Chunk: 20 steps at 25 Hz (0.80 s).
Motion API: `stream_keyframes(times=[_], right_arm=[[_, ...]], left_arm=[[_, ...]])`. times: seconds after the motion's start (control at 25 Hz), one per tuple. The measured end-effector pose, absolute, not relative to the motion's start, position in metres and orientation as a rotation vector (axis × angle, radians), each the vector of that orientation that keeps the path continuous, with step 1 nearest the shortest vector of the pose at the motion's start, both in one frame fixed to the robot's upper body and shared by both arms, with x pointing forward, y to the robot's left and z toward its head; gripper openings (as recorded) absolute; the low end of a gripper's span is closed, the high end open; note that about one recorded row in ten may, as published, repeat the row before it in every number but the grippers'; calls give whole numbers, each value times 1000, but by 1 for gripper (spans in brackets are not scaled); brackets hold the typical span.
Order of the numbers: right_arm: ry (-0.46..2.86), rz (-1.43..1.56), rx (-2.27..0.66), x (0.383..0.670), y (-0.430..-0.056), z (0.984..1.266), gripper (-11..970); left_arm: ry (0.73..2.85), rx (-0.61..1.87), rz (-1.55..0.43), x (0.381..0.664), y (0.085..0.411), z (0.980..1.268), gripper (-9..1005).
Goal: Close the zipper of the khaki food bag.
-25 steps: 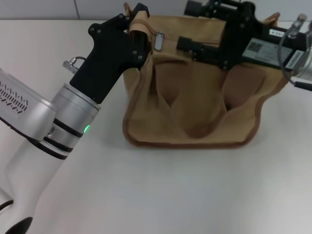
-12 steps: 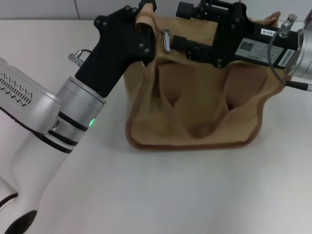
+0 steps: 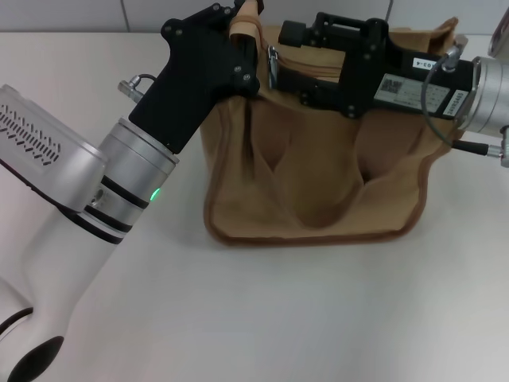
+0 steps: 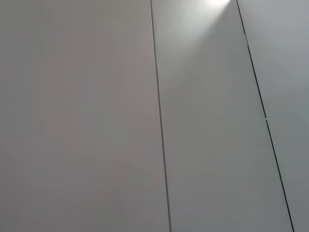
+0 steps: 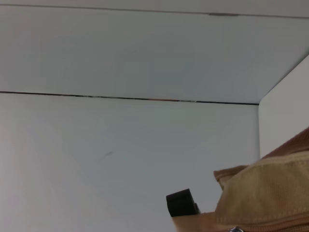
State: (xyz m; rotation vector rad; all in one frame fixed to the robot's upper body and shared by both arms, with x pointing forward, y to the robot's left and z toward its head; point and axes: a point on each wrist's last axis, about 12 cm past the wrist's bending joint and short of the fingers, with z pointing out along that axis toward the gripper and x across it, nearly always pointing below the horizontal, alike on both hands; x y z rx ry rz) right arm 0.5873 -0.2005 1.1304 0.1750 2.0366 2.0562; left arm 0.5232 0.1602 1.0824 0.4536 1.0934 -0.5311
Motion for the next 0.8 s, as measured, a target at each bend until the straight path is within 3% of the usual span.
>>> stream_keyframes(times=[0.28,0.8], right_arm=[[2035,2040,153,587,-198,1130,663],[2022,2021,108,589,-193,1130,567]], left_arm=[[1101,456,-529,524,160,1082,2],[1104,452,-533,523,159,1081,2]])
